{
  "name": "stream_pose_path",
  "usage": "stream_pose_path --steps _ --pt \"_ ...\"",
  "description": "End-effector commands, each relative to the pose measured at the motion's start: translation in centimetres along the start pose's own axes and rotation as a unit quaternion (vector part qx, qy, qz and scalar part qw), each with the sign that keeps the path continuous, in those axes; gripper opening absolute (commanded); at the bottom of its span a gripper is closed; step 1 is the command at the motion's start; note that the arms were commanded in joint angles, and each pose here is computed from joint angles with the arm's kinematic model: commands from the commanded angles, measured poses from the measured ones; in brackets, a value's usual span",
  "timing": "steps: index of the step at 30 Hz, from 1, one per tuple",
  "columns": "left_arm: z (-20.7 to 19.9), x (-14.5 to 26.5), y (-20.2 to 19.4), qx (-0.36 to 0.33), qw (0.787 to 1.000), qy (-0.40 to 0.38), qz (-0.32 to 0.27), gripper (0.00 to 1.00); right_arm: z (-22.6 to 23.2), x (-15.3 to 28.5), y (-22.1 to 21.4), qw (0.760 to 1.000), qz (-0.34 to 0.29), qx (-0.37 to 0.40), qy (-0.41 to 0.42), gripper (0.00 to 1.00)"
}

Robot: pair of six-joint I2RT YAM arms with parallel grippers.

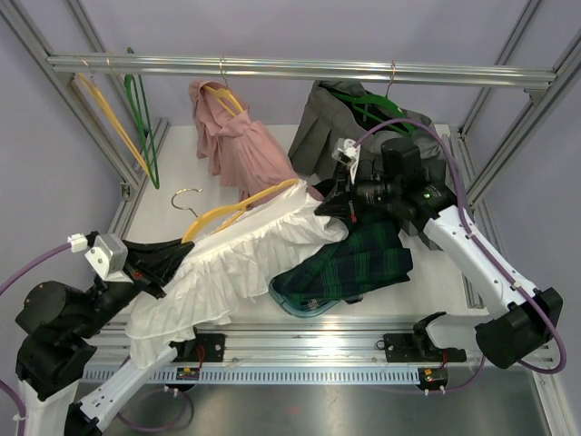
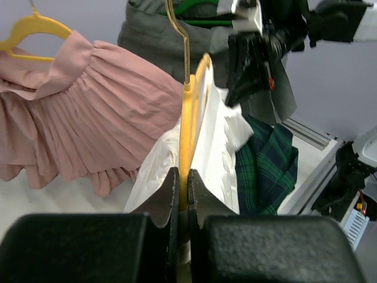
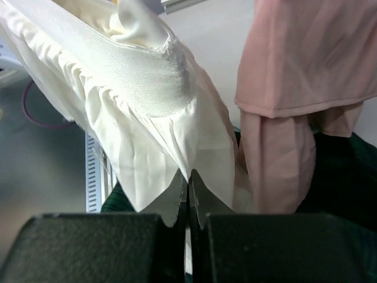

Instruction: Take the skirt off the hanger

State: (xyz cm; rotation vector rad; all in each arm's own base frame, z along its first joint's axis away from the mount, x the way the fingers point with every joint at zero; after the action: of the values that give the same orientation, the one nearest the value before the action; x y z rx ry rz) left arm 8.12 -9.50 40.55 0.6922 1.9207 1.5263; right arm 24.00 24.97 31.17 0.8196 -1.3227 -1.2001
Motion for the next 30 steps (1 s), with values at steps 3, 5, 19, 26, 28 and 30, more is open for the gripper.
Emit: stream_pose_path --steps 3,5,19,26,28,30 --pt "1.0 2.5 9.2 0.002 0.974 0.064 -0.218 0.00 -2.2 -0.6 -3.9 0.996 0.064 0.022 -0.056 0.00" --pt "1.3 2.6 9.6 0.007 0.972 0.074 -0.225 0.00 -2.1 -0.6 -4.1 0.996 0.068 0.025 -0.054 0.00" --pt "1.9 6.0 12.1 -0.002 0.958 0.117 -0.264 0.00 -4.4 0.4 -6.0 0.995 0.071 -0.017 -0.073 0.00" --pt "2.1 6.0 12.1 0.011 0.951 0.114 -0.287 0.00 -0.5 0.1 -5.2 1.000 0.016 0.005 0.010 0.00" --pt "2.1 4.7 11.4 0.017 0.957 0.105 -0.271 0.00 0.0 0.0 -5.1 1.000 0.021 0.012 0.018 0.00" --pt "1.9 2.7 10.6 0.030 0.962 0.086 -0.256 0.00 0.4 -0.4 -5.0 0.999 0.027 0.019 0.027 0.00"
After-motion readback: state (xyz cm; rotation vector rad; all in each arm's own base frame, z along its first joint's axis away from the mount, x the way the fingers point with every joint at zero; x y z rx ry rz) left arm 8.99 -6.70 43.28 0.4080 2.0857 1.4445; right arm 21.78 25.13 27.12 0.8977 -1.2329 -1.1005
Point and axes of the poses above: each gripper's point midway between its finger pads, its own x axis back along the fingers, its own z axis along the line the jaws close on, y = z × x, the point moved 2 cm from there along x, back along the fingers, and after that the axes turned 8 degrees about x, right-handed, at the moved point
